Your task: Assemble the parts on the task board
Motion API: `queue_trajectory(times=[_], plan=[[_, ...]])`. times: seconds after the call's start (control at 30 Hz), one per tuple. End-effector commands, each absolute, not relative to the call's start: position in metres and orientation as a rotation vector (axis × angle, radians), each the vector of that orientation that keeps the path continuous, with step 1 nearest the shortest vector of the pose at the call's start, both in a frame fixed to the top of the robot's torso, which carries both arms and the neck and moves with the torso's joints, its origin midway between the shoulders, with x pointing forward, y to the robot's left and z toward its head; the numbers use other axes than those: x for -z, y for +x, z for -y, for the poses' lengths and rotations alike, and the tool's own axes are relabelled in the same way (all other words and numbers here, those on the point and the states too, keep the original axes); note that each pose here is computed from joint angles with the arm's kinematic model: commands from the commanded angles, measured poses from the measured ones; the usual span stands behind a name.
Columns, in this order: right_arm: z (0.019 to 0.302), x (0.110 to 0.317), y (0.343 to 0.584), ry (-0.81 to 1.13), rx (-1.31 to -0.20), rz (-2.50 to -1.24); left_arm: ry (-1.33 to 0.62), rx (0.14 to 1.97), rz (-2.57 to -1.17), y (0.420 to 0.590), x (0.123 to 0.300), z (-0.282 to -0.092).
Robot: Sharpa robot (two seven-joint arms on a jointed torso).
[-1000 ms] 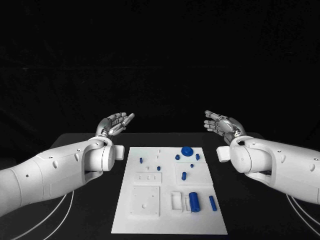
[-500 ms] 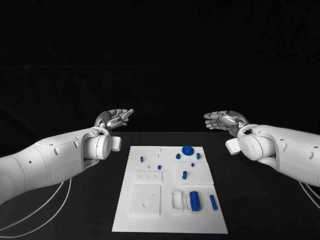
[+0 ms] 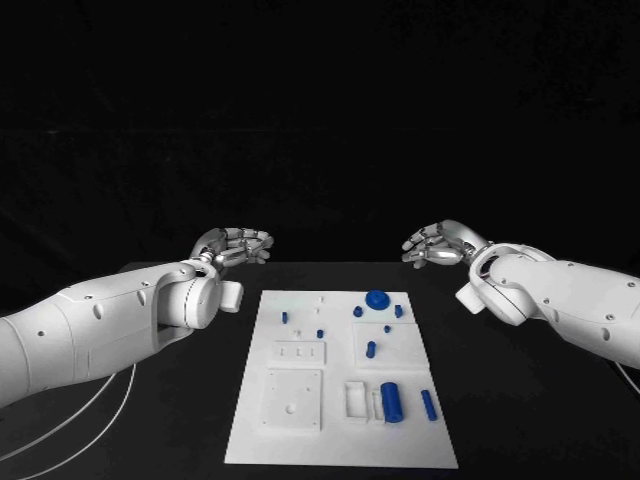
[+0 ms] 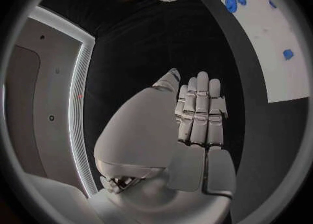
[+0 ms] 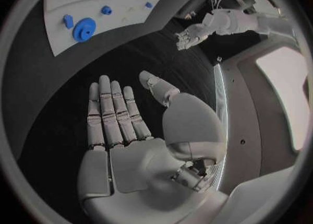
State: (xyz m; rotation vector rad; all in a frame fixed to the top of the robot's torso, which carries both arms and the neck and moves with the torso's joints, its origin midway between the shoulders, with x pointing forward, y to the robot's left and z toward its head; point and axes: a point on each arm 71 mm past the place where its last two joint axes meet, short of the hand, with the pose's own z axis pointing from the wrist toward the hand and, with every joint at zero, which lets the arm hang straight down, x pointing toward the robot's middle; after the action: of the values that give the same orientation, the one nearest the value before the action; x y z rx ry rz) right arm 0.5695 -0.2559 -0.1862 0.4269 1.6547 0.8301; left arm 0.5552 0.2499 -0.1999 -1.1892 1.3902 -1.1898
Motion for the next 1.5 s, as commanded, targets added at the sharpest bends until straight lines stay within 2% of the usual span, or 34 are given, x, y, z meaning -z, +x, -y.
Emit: queue_trajectory(times=[0.03, 0.3, 0.6, 0.97, 1.5], plan=[[0.242, 0.185, 0.566, 0.091, -0.707, -1.685, -1.138, 1.240, -1.423, 0.550, 0.194, -0.243], [0.215, 0.186, 0.562, -0.216, -0.588, -1.684, -1.103, 1.304, -1.461, 0.534, 0.187, -0.234], [0.191, 0.186, 0.560, -0.412, -0.492, -1.649, -1.074, 1.357, -1.476, 0.521, 0.175, -0.229], [0.170, 0.189, 0.562, -0.530, -0.404, -1.615, -1.046, 1.404, -1.477, 0.514, 0.160, -0.221], [0.167, 0.198, 0.557, -0.582, -0.370, -1.645, -1.046, 1.412, -1.484, 0.512, 0.159, -0.221]])
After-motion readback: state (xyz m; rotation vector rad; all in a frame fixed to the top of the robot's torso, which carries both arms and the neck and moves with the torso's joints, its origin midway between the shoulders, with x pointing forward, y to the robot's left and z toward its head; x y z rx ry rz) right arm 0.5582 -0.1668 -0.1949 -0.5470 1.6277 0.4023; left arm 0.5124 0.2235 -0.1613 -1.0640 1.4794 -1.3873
